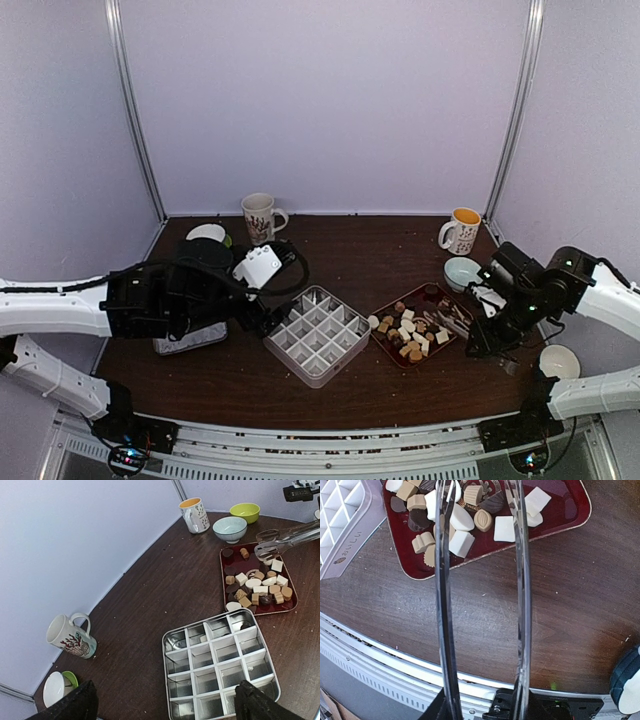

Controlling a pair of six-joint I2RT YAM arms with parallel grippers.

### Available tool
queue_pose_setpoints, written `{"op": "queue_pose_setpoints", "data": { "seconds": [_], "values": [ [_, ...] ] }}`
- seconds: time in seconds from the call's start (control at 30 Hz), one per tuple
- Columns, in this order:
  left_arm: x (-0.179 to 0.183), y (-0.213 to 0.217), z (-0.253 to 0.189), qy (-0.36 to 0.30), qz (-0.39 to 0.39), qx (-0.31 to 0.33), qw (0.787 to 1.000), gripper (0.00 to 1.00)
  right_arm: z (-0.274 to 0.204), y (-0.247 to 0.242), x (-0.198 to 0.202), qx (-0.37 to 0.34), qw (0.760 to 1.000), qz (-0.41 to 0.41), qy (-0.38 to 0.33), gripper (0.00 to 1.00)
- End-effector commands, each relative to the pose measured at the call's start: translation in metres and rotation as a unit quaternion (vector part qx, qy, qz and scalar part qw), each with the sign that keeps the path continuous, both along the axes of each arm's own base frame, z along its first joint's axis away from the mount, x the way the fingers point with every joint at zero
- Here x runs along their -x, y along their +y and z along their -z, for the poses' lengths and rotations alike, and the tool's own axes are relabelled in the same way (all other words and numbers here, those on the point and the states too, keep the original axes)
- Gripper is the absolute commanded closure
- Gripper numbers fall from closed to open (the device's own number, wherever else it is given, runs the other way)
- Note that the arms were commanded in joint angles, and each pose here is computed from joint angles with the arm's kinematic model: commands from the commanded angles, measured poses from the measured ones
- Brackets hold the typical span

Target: Pack the chocolate

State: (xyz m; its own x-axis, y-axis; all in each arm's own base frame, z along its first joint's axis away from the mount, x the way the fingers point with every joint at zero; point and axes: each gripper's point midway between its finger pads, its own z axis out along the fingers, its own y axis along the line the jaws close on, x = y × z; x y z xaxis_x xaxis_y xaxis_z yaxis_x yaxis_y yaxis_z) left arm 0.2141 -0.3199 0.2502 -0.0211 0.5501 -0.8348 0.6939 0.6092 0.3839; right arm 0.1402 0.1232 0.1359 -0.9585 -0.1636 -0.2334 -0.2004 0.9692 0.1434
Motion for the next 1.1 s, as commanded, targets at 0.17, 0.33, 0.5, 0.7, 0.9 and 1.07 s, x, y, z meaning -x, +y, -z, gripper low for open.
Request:
{"op": "queue_pose_setpoints", "data": {
  "seconds": [0.17,0.33,0.5,0.7,0.9,1.07],
  "values": [
    [-0.003,0.003,-0.007,0.001,-0.009,0.032,0.999,0.02,0.010,0.004,0.001,-0.017,0.999,0.027,0.015,0.62],
    [-0.004,0.006,-0.004,0.003,-0.014,0.027,1.000,0.02,0.022,-0.002,0.002,0.010,0.999,0.028,0.026,0.62],
    [-0.003,0.008,-0.002,0.005,-0.017,0.029,0.999,0.02,0.030,0.001,-0.002,0.014,0.999,0.031,0.029,0.61],
    [-0.004,0.010,0.001,0.004,-0.020,0.022,1.000,0.02,0.039,0.003,-0.008,0.024,0.999,0.029,0.033,0.61],
    [-0.004,0.010,0.003,0.004,-0.020,0.017,1.000,0.02,0.045,0.003,-0.012,0.037,0.998,0.028,0.034,0.64],
    [-0.004,0.009,0.007,0.005,-0.019,0.010,1.000,0.02,0.045,0.005,-0.013,0.037,0.998,0.026,0.035,0.69]
  ]
}}
